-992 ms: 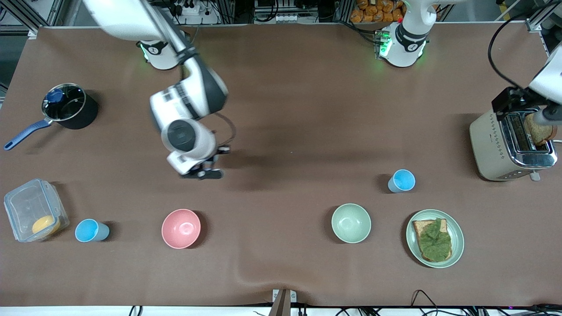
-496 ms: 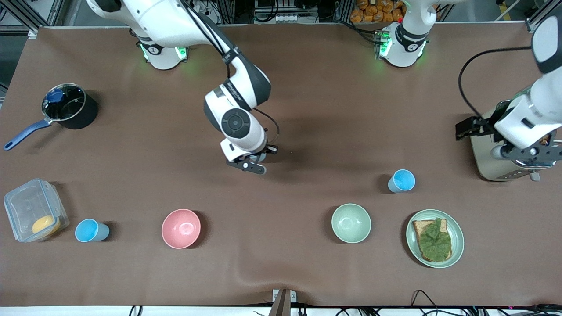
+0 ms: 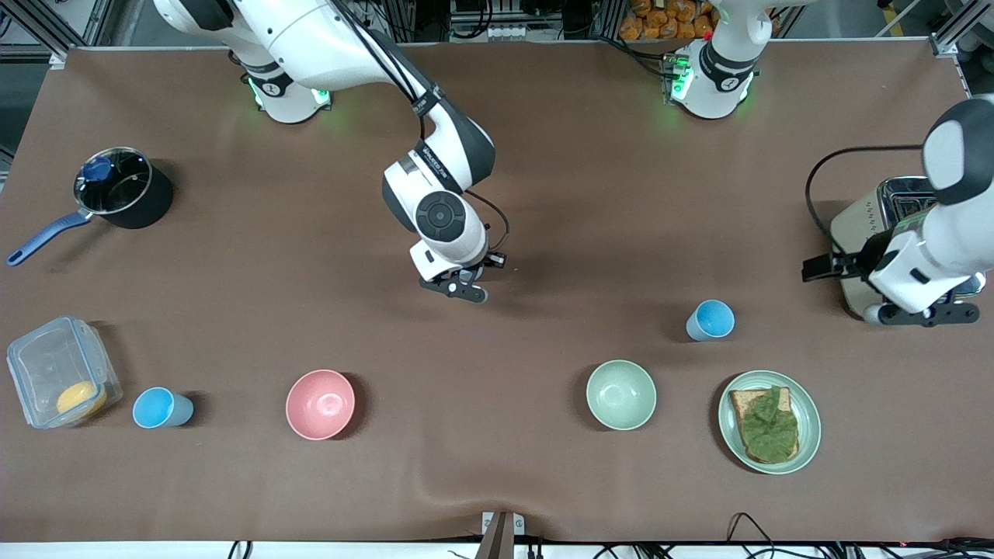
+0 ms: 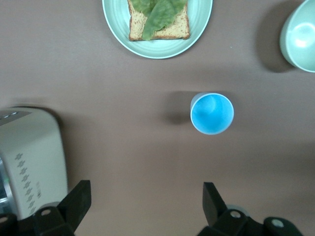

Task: Stack blue cups with both arms
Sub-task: 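Carry the blue cup with the right gripper while the left gripper reaches out, then release the cup and withdraw the right gripper while the left gripper lowers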

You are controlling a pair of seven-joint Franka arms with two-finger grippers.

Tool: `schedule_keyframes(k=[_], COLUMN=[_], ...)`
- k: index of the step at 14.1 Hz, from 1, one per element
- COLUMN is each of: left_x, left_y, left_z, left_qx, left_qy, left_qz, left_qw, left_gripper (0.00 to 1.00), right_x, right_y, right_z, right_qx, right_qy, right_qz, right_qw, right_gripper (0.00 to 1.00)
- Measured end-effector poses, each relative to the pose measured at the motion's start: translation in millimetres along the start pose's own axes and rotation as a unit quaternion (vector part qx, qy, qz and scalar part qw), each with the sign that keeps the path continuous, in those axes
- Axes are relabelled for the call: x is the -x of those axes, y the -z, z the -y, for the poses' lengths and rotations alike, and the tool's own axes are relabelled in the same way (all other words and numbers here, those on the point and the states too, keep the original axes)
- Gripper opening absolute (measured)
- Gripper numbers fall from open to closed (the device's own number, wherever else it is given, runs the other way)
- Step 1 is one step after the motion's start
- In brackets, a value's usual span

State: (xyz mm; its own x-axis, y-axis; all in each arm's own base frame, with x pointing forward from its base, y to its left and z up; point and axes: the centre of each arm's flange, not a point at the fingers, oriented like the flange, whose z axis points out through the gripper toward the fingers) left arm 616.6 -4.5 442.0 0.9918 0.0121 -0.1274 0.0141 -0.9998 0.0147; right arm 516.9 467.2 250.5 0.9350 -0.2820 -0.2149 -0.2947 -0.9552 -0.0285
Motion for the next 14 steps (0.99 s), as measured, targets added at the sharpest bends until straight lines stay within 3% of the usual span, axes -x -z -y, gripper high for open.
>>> schedule_keyframes(k=[2,3,7,11,14], left_x=[4,7,26,31,23], left_y=[-37,-56,-128,-161,-169], left_z=[-9,-16,-40,-39,-40], left_qx=[0.001,0.002,0.005,0.007,0.010], left_qy=[-0.008,-0.012,-0.028,-0.028,-0.027], left_qz=[-0.005,-0.013,-0.039,-0.044,-0.051], left_qw=[1.000,1.000,0.999,0.999,0.998], left_gripper=[1.00,1.00,1.00,1.00,1.00], right_x=[-1,-1,-16,-54,-97], right_y=[-2,0,44,143,205], right_z=[0,1,-2,-55,-136], right_qx=[0.001,-0.001,-0.010,0.023,0.042], right_qy=[-0.001,0.000,-0.006,0.042,0.086], right_qz=[0.000,-0.001,-0.016,-0.052,-0.037], right_qw=[1.000,1.000,1.000,0.998,0.995], right_gripper=[0.06,0.14,0.57,0.97,1.00])
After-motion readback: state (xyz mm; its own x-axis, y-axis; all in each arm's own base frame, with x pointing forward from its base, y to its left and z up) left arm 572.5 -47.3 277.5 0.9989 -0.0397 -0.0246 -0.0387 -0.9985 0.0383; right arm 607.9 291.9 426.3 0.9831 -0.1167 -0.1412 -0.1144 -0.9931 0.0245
